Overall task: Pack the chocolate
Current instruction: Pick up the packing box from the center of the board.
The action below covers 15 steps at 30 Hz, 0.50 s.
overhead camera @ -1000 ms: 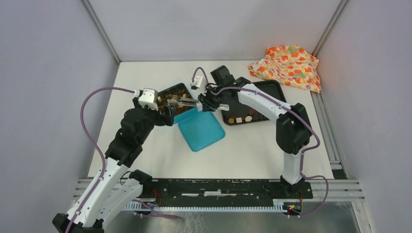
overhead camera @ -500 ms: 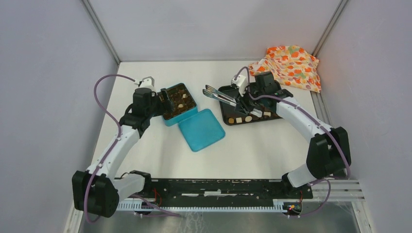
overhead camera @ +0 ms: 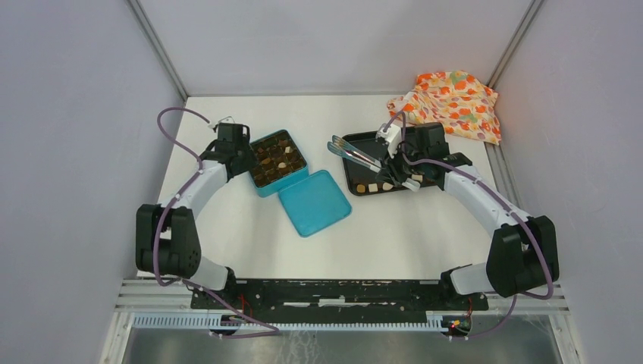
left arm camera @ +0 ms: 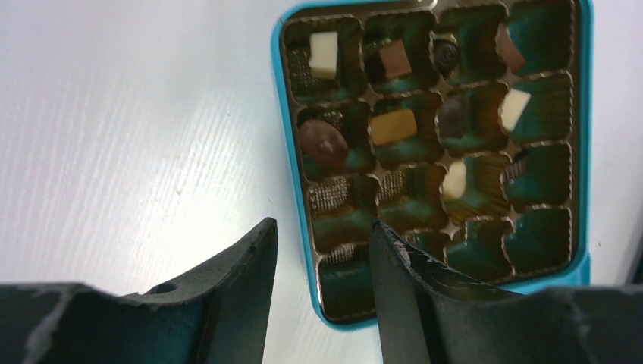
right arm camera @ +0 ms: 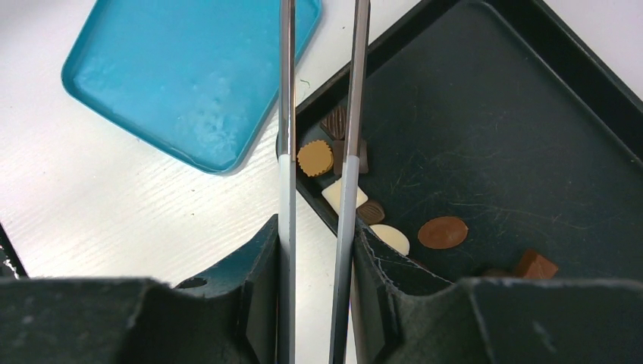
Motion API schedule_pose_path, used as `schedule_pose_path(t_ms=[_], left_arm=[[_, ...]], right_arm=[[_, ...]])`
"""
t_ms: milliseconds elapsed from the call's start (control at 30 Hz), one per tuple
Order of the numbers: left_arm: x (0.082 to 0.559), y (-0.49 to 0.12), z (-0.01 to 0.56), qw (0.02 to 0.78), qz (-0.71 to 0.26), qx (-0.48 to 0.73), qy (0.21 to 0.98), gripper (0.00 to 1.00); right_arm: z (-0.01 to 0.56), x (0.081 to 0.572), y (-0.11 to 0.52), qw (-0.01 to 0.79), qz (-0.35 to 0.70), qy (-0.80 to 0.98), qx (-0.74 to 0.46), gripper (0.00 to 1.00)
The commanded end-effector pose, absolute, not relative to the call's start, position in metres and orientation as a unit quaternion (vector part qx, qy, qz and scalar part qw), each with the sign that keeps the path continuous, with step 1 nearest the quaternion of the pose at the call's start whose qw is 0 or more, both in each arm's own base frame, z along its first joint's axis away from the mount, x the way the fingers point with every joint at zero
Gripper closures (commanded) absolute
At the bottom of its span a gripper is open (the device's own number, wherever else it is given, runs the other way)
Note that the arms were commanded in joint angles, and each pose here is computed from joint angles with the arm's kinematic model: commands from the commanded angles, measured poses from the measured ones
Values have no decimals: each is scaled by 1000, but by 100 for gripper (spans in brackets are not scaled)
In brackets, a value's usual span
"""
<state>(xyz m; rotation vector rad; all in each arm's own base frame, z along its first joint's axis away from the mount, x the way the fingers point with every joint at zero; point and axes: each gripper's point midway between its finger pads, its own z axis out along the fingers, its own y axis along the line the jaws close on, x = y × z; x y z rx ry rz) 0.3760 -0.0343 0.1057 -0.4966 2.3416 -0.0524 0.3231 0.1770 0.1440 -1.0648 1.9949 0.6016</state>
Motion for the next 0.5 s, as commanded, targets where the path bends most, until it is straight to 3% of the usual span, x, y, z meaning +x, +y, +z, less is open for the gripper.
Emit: schedule_pose_path(t_ms=[0, 200, 467], left_arm=[[396, -18, 110, 373, 7, -213, 903, 46], [413, -9, 96, 354, 15, -216, 910, 46], [423, -7, 72, 325, 9, -214, 921, 59]], right_arm=[[175, 327, 186, 439, 247, 749, -431, 85], [176, 326, 187, 439, 250, 747, -433, 85], [174, 326, 186, 437, 248, 748, -435, 85]])
